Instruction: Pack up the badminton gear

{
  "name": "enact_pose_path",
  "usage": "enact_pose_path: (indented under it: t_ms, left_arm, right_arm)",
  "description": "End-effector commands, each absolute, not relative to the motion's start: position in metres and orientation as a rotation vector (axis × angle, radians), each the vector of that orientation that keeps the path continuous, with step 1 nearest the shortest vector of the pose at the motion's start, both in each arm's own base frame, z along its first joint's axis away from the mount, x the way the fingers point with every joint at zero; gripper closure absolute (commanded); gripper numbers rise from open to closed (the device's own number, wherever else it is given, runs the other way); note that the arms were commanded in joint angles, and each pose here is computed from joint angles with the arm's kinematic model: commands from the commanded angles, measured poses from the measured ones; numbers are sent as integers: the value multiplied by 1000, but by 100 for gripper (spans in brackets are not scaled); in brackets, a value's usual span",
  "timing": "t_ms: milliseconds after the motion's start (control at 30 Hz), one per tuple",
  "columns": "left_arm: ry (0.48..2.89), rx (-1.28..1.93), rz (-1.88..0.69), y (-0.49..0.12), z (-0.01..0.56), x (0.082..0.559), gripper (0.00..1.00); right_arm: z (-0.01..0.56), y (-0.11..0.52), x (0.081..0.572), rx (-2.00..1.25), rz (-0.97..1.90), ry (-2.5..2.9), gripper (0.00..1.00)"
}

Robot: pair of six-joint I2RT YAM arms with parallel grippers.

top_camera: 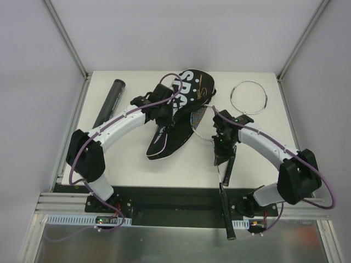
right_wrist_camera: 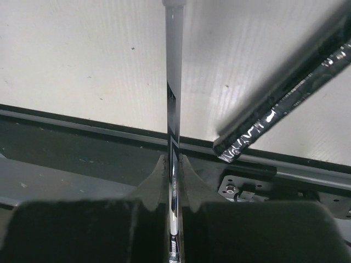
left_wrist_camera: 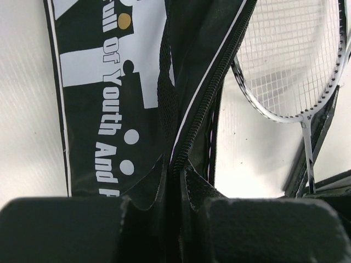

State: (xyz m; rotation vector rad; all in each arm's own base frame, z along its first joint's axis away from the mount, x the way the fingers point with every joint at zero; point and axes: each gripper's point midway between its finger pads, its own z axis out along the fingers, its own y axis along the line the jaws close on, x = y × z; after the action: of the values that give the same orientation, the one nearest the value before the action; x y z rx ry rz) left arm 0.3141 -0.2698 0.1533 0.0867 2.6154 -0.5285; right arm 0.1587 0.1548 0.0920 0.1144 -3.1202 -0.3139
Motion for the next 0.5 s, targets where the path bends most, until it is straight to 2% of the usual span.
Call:
enact_pose_path:
  t_ms: [0, 300, 367, 467]
  left_arm:
    - [2560, 127, -604, -279, 170, 304, 100]
    - [2608, 355, -794, -311, 163, 258, 100]
    - [2611, 393, -819, -310, 161, 251, 100]
    - [2571, 491, -846, -309, 167, 245, 100]
  right_arm:
    - [103, 189, 183, 74, -450, -3135, 99]
    - [123, 259, 275, -250, -764, -3236, 99]
    - [143, 279, 295, -236, -880, -3233, 99]
    - [145, 292, 307, -170, -898, -3224, 99]
